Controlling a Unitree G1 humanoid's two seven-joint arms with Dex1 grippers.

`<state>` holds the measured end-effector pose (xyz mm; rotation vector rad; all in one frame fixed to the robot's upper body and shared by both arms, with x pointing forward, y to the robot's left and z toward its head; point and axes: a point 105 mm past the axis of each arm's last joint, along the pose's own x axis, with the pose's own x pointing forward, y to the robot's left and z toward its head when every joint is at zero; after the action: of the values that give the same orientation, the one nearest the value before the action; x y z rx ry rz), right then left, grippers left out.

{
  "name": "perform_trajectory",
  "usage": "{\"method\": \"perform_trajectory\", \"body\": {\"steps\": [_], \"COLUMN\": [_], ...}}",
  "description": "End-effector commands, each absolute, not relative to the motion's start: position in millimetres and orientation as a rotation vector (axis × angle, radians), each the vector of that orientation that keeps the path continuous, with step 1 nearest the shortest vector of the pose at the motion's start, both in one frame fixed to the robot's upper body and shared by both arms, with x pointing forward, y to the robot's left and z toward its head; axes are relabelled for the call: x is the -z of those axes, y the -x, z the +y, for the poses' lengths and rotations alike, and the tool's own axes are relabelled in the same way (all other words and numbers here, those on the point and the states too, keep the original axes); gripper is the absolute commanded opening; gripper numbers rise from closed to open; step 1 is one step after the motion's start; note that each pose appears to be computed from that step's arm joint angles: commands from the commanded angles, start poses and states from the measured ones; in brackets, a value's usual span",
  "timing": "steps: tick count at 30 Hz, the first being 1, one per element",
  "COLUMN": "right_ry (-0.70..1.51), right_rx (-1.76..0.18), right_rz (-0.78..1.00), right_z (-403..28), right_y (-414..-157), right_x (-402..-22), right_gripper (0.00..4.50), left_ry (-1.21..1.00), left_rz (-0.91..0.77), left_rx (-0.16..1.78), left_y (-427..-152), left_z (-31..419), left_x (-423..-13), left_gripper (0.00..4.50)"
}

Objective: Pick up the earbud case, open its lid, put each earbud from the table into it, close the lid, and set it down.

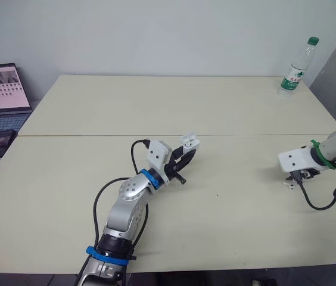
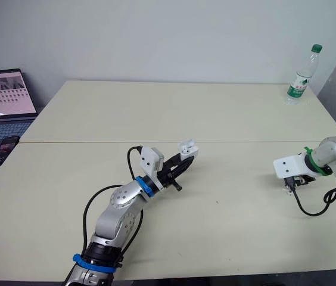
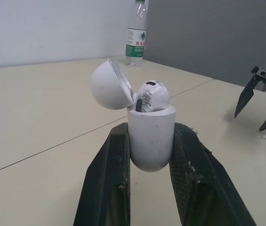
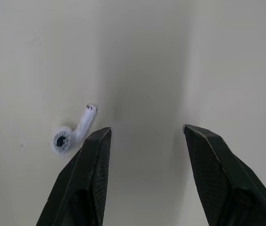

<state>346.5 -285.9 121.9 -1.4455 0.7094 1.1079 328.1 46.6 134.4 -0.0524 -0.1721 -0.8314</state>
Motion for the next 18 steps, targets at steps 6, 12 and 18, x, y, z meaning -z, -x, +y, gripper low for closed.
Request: {"method": "perform_trajectory", "body": {"steps": [6, 12, 18], "right_ry": [1.475, 1.417, 1.412], "right_rx": [-1.144, -1.197, -1.236], "right_rz": [0.704, 0.709, 0.758], "right_z": [-281.4, -275.5, -280.1], "right_y": [-344.2, -336.1, -324.2], "right_x": [-127.3, -127.3, -128.5], "right_gripper": [2.50, 2.50, 2.50], "left_ry": [0.037, 0.037, 0.039], "left_rz": [-0.233, -0.232, -0.231], "left_rx": [0.824, 0.826, 0.830], "left_y": [-329.0, -328.7, -328.8], "left_z": [47.9, 47.5, 46.7], "left_x": [-148.6, -148.2, -148.1], "left_gripper": [0.74, 0.74, 0.74]}}
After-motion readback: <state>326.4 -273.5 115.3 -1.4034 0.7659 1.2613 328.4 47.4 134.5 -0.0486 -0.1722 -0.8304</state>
